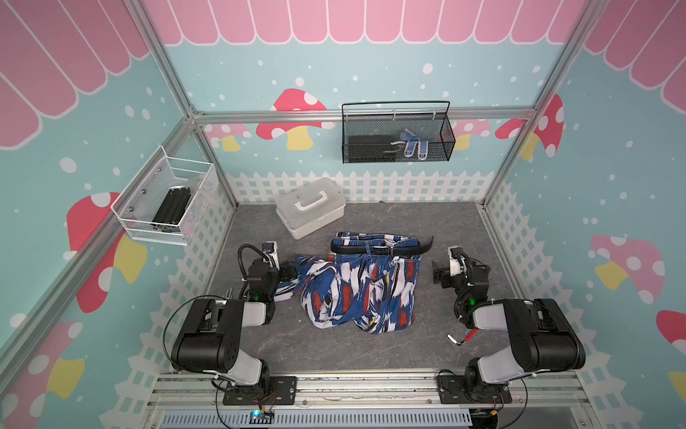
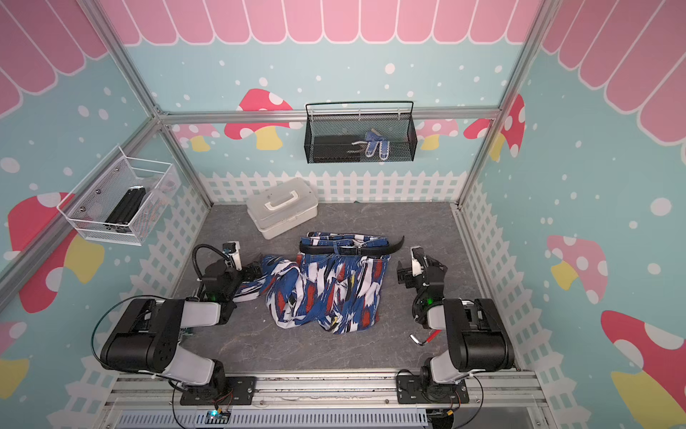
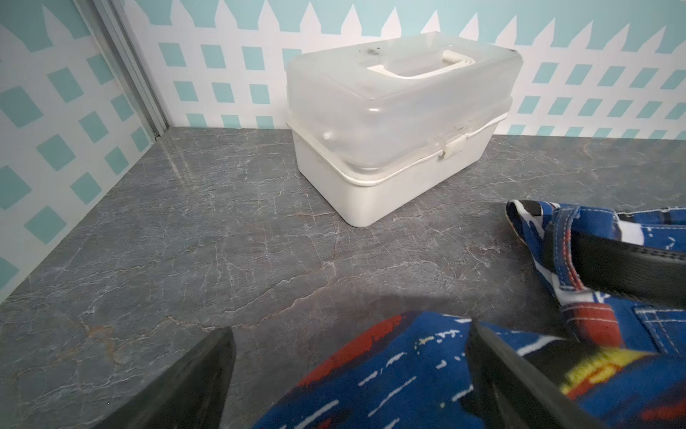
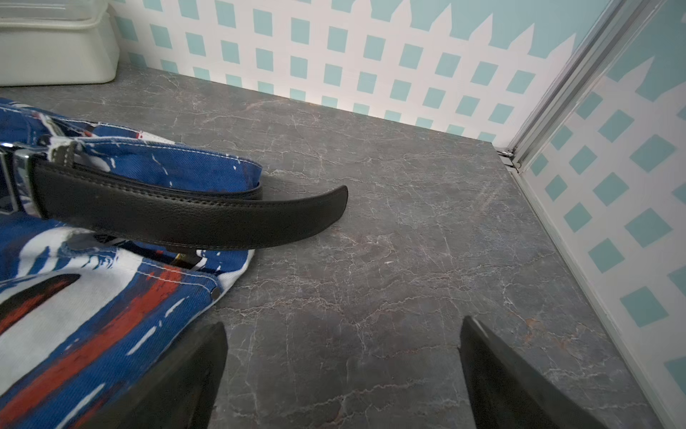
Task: Remove the belt from the trousers
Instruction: Adjust the trousers at the center of the board.
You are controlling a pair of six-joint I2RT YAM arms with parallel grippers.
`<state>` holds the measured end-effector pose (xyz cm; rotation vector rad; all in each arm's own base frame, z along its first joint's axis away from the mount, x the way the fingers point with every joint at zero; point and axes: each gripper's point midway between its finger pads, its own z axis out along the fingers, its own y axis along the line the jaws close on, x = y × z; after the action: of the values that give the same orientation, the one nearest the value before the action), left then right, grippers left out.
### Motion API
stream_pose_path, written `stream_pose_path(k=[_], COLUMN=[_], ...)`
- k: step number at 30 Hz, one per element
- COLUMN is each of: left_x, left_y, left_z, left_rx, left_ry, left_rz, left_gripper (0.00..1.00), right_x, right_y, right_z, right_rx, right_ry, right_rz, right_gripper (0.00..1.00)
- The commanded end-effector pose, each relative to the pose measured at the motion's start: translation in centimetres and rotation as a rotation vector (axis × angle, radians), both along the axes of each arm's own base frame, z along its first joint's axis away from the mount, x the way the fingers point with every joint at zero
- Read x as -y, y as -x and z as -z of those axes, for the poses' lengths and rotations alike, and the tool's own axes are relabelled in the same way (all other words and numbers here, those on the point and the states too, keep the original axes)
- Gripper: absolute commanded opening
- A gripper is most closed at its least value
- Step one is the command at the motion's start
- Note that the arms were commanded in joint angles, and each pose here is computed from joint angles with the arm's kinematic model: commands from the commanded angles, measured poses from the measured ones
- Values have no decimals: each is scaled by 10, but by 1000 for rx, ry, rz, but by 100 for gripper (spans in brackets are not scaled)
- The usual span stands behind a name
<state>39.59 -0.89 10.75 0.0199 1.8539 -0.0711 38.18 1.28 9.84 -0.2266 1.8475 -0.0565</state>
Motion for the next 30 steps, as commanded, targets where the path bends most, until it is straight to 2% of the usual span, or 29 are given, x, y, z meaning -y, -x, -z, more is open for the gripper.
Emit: stream_pose_path(k=[1,18,19,21,22,23,24,26,28,30], left_x=[0,-5,-12,-18,-19,-17,-9,16,44,61], left_y=[-5,-8,-11,-18,-23,-28,-33,-36,-34,-31], left_z=[-8,-10,-15,-33,-45,-63,-83,-113,-136,-144], left_rx=[28,29,26,-60,-95,-105,-103,-107,-103,-137], left_ry=[-10,1,1,0,-4,15,44,65,105,261], left_rz=[10,-16,-60,-94,-102,-116,-87,-28,20,-6], left_gripper=[99,99,99,99,99,99,99,99,98,97], right_x=[-1,1,1,5,7,6,1,0,-5,-26], right_y=[1,0,-1,1,-2,-3,-7,-14,-21,-23], right_z=[-4,-5,-8,-13,-22,-26,-34,-60,-89,-112], right_rx=[23,22,34,8,41,-3,-83,-161,-149,-158], right_ry=[15,7,4,13,-2,11,55,181,302,427], right_rz=[-12,-6,-5,23,42,35,9,24,-14,-123], right_gripper=[99,99,99,99,98,99,99,99,99,99])
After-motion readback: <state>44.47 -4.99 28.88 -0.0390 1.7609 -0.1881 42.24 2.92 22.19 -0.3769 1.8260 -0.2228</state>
